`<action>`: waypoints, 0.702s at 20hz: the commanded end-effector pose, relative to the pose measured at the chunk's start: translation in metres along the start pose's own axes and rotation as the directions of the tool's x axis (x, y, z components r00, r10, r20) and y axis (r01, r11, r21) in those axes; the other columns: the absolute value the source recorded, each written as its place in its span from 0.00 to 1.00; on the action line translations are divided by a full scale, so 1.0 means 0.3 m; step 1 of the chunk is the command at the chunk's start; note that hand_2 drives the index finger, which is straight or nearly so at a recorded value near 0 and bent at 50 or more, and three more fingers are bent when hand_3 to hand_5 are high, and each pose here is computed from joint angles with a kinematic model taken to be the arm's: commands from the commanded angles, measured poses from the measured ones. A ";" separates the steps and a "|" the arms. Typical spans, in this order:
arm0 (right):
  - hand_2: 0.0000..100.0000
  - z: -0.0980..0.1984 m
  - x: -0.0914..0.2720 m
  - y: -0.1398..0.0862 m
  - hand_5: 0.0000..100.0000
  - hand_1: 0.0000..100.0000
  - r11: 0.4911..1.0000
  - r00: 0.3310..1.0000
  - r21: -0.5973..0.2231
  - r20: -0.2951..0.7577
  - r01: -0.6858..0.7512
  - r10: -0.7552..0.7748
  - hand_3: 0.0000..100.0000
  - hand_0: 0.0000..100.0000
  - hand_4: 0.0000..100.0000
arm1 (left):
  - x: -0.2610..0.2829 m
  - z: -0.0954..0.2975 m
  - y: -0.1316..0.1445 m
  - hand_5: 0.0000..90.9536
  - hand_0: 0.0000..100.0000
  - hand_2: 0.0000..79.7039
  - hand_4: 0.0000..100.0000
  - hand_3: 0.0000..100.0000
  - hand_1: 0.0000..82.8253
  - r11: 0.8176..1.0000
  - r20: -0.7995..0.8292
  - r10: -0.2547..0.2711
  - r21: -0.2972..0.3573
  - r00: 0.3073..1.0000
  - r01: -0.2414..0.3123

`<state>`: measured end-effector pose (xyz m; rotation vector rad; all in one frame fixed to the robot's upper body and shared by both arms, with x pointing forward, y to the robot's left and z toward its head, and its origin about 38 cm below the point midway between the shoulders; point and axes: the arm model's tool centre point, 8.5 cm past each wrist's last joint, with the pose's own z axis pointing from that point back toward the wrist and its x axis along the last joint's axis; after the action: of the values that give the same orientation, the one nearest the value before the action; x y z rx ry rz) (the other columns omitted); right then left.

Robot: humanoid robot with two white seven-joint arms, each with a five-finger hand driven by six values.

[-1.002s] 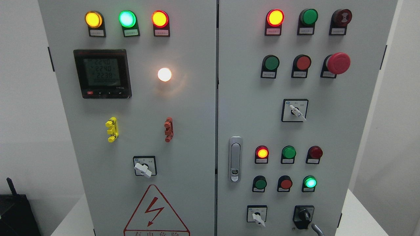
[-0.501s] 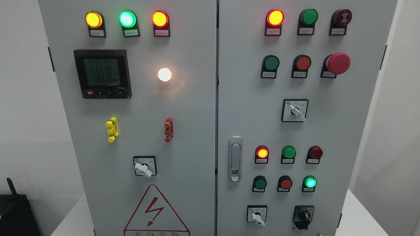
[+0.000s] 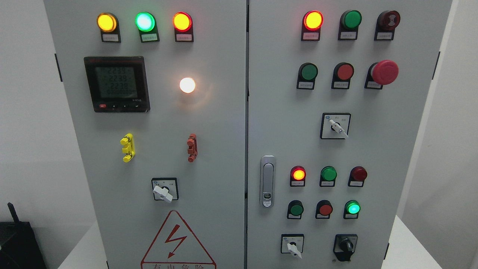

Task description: Trip black knob to open circuit

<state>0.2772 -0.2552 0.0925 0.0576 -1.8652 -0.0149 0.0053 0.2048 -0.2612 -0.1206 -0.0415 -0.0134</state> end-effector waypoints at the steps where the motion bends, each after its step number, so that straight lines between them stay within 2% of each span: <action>1: 0.00 0.056 0.023 0.010 0.24 0.12 1.000 1.000 0.006 0.003 0.006 -0.006 0.34 0.00 0.25 | 0.022 -0.002 0.002 0.00 0.12 0.00 0.00 0.00 0.47 1.000 0.019 -0.003 0.001 1.000 0.003; 2: 0.00 0.063 0.021 0.011 0.19 0.12 1.000 1.000 0.009 0.000 0.004 -0.004 0.26 0.00 0.17 | 0.022 -0.002 0.002 0.00 0.12 0.00 0.00 0.00 0.47 1.000 0.019 -0.001 0.001 1.000 0.001; 4: 0.00 0.067 0.019 0.014 0.10 0.12 1.000 1.000 0.015 -0.002 0.001 -0.001 0.17 0.00 0.09 | 0.022 -0.002 0.002 0.00 0.12 0.00 0.00 0.00 0.47 1.000 0.019 -0.003 0.001 1.000 0.003; 8: 0.00 0.082 0.015 0.012 0.00 0.11 1.000 1.000 0.026 -0.011 -0.006 0.006 0.09 0.00 0.02 | 0.022 -0.002 0.002 0.00 0.12 0.00 0.00 0.00 0.47 1.000 0.019 -0.003 0.001 1.000 0.003; 14: 0.00 0.083 0.020 0.003 0.00 0.09 0.999 1.000 0.030 0.000 -0.014 0.014 0.00 0.00 0.00 | 0.022 -0.002 0.002 0.00 0.12 0.00 0.00 0.00 0.47 1.000 0.019 -0.003 0.001 1.000 0.003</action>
<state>0.2546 -0.2568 0.0888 0.0593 -1.8602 0.0129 0.0053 0.2048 -0.2612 -0.1205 -0.0415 -0.0134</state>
